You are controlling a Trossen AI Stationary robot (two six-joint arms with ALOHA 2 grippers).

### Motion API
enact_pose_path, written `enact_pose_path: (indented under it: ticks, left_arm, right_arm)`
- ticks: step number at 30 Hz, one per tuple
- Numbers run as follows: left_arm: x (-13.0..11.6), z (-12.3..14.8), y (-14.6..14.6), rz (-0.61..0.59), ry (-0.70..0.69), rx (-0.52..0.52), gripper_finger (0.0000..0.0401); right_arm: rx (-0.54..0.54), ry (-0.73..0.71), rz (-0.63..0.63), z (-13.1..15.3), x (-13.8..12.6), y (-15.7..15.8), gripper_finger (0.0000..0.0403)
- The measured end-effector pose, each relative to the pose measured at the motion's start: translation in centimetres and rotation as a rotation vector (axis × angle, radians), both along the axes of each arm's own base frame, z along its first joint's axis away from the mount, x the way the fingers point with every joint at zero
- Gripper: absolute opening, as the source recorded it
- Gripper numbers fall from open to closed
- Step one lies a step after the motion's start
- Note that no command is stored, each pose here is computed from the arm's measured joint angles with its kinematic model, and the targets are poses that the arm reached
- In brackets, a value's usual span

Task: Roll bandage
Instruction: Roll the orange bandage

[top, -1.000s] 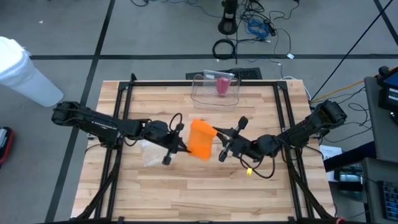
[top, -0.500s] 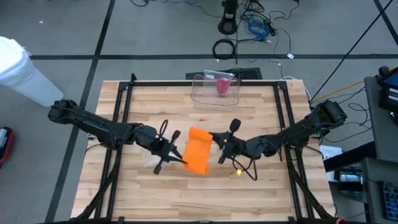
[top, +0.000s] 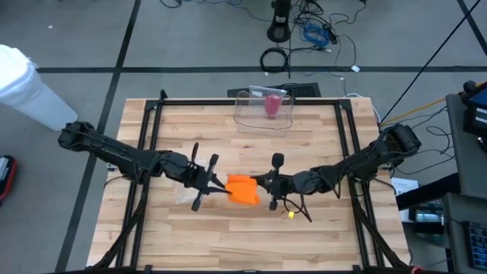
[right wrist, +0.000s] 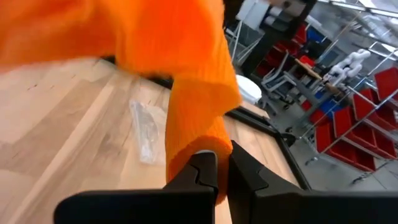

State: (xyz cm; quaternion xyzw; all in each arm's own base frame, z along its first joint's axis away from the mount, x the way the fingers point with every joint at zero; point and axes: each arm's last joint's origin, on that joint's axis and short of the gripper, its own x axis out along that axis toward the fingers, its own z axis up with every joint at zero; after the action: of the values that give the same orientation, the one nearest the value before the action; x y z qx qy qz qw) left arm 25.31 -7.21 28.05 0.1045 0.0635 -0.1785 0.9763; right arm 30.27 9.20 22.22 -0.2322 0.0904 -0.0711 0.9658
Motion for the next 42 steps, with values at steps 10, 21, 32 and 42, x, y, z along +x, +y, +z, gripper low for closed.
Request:
enact_pose_path:
  ticks: [10,21,32,42]
  left_arm:
    - [-0.6,-0.2,0.5,0.127,0.011,0.021,0.0004]
    - [-2.0,0.0,0.9,0.184,-0.004,-0.029,0.0004]
    - [-2.1,0.4,0.4,0.201,-0.084,-0.116,0.0017]
    - [-2.1,-0.4,1.0,0.277,-0.008,-0.076,0.0028]
  right_arm:
    - [0.078,-0.003,0.069,-0.2,-0.1,1.0,0.0003]
    - [0.101,-0.008,0.088,-0.2,-0.5,1.9,0.0003]
    - [0.107,-0.003,0.084,-0.3,-0.5,1.9,0.0004]
    - [0.119,-0.002,0.111,-0.3,-0.7,2.6,0.0004]
